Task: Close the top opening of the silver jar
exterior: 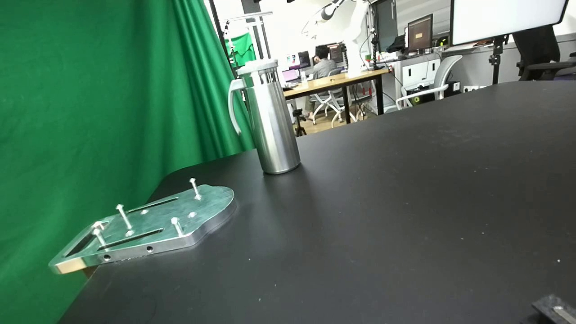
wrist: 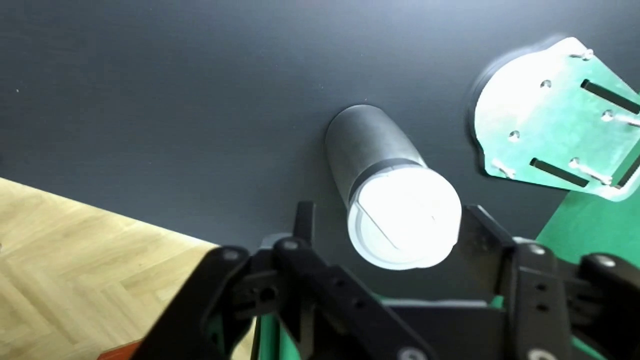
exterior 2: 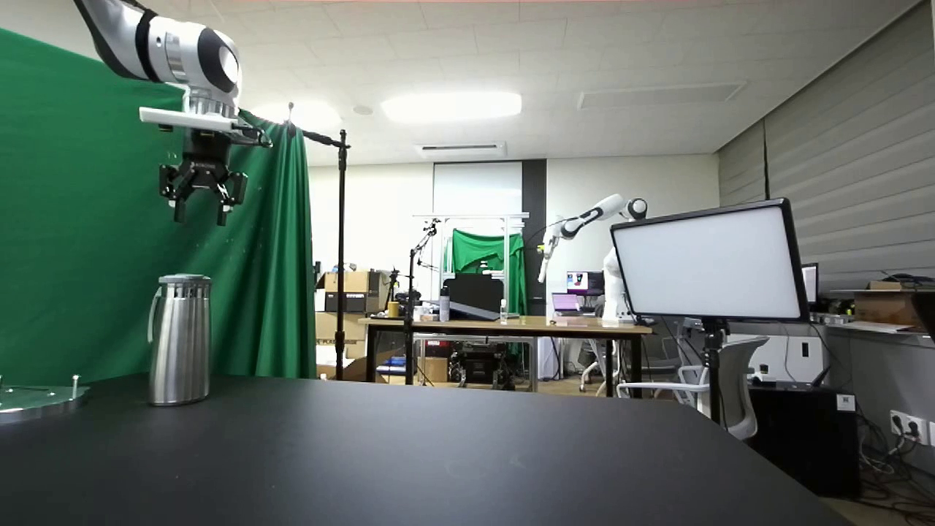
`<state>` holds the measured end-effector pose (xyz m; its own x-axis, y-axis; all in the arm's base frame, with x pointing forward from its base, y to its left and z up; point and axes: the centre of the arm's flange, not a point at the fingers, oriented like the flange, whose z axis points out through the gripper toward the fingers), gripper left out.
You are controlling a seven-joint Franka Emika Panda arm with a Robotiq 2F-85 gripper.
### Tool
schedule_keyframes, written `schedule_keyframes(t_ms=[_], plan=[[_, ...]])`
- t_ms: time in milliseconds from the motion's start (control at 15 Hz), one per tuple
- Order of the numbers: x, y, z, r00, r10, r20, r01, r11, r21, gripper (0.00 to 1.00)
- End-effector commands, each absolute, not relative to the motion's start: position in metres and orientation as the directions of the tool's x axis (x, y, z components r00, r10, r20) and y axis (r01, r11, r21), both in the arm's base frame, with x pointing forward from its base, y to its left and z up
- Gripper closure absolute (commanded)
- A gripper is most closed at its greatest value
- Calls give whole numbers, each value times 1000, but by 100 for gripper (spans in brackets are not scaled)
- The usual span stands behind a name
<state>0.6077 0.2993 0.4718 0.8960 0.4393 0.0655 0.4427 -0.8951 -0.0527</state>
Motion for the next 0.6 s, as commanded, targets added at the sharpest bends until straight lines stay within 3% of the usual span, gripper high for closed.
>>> schedule_keyframes(t_ms=[0, 67, 200, 533], plan=[[573, 278, 478, 917, 397, 29, 398, -914, -83, 0], [598, 293, 474, 903, 427, 50, 430, -900, -68, 12], [590, 288, 475, 907, 420, 39, 422, -903, -78, 0], [587, 287, 474, 907, 419, 34, 421, -904, -77, 0]])
